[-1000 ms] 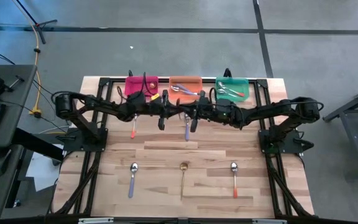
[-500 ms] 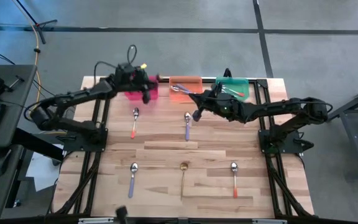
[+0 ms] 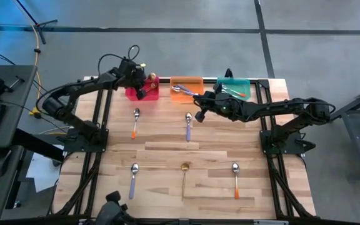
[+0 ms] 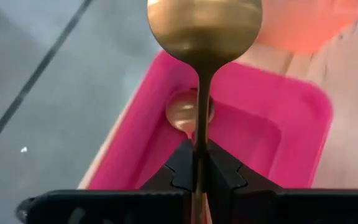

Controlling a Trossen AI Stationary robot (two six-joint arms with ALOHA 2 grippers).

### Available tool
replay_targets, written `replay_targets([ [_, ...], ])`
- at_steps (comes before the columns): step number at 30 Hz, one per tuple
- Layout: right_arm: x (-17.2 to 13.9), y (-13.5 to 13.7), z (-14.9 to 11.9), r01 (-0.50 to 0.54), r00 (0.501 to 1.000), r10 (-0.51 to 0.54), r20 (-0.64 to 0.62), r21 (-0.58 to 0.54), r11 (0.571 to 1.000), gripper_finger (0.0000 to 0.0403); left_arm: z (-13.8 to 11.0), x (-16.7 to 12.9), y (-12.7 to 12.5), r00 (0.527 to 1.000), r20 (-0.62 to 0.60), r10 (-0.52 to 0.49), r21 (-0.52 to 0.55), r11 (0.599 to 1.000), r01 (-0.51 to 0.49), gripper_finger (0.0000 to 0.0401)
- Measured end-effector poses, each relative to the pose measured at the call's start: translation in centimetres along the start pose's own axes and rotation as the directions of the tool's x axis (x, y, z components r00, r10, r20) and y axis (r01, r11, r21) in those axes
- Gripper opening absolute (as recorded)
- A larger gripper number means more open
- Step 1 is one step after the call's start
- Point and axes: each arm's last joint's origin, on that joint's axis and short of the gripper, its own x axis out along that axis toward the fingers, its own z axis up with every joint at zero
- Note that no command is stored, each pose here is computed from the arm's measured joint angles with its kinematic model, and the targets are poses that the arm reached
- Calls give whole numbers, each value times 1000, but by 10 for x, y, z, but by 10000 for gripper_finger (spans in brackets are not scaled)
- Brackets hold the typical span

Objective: Sort silverware by color (type)
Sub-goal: Put the top gold spoon into the pink bin, then put the top orange spoon into the green bin

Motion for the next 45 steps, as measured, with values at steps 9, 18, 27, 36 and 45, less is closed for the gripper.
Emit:
replay_targets([
  [9, 0, 0, -2, -1, 1000, 1, -19, 8, 1000, 0, -9, 20, -1, 998, -65, -11, 8, 1000, 12, 31],
  [18, 0, 0, -3, -1, 1000, 1, -30, 5, 1000, 0, -9, 21, 0, 997, -75, 13, -3, 1000, -13, 62],
  [27, 0, -1, -8, 5, 997, -4, -75, 9, 1000, 0, 10, -9, -6, 997, 21, 73, -41, 997, -72, 58],
  [36, -7, -4, -57, -52, 999, 52, 3, 135, 989, 0, 17, -44, -56, 990, 116, 75, -71, 995, -67, 3],
  [45, -16, -20, -90, -29, 999, 17, 50, 242, 970, 0, -19, -51, -98, 1000, -8, 1, -277, 961, -4, 21],
])
